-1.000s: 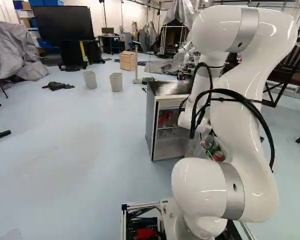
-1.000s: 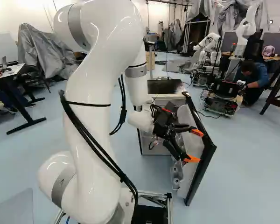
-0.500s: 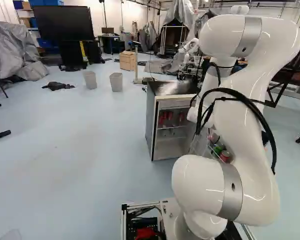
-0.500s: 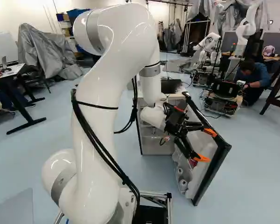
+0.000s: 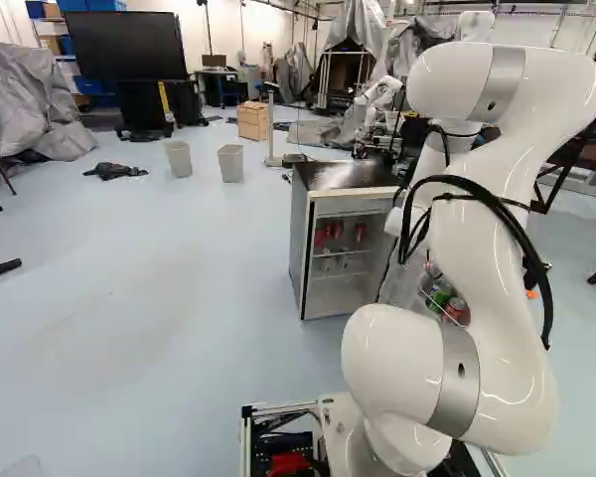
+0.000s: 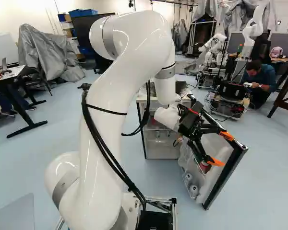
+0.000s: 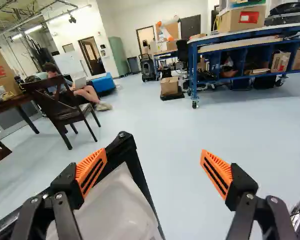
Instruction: Grab a drink from the fridge
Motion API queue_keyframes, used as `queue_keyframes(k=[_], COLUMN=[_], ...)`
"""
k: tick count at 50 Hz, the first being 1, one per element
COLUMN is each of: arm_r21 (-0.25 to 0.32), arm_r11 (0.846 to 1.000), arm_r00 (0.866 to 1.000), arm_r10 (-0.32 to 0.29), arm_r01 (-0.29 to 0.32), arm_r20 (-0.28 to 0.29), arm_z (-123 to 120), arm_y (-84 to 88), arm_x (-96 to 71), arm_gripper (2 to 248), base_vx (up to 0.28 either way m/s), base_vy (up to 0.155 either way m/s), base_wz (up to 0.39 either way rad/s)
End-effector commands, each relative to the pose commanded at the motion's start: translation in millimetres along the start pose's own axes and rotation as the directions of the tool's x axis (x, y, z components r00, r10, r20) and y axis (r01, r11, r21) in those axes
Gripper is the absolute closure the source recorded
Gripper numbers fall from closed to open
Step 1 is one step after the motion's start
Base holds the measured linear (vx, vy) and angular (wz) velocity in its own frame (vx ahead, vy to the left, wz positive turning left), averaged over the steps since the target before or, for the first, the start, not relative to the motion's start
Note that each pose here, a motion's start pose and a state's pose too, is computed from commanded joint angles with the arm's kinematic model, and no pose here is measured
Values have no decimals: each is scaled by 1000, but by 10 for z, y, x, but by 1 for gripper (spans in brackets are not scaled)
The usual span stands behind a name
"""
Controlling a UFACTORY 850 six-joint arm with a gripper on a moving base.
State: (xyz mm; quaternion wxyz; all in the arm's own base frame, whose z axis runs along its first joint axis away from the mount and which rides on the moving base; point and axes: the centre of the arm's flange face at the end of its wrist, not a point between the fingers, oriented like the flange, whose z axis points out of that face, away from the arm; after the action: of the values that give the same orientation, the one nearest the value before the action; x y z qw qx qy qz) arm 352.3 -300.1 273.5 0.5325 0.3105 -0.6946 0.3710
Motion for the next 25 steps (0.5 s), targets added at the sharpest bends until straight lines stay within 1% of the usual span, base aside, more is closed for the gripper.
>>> queue_keyframes(k=[5,13,19,25], arm_r21=[26,106,175,245], arm_r11=[1000,993,980,962], arm_r00=[1000,998,996,992], arm_r10=[-18,-59,-91,-123], arm_r01=[18,58,90,121], arm_r20=[0,0,-2,-4], arm_z=[-26,-86,-137,-193], arm_y=[67,193,291,394], arm_x=[9,30,48,67], arm_gripper=[3,3,3,3], base_vx=[0,0,0,0], base_vy=[0,0,0,0], base_wz=[0,0,0,0])
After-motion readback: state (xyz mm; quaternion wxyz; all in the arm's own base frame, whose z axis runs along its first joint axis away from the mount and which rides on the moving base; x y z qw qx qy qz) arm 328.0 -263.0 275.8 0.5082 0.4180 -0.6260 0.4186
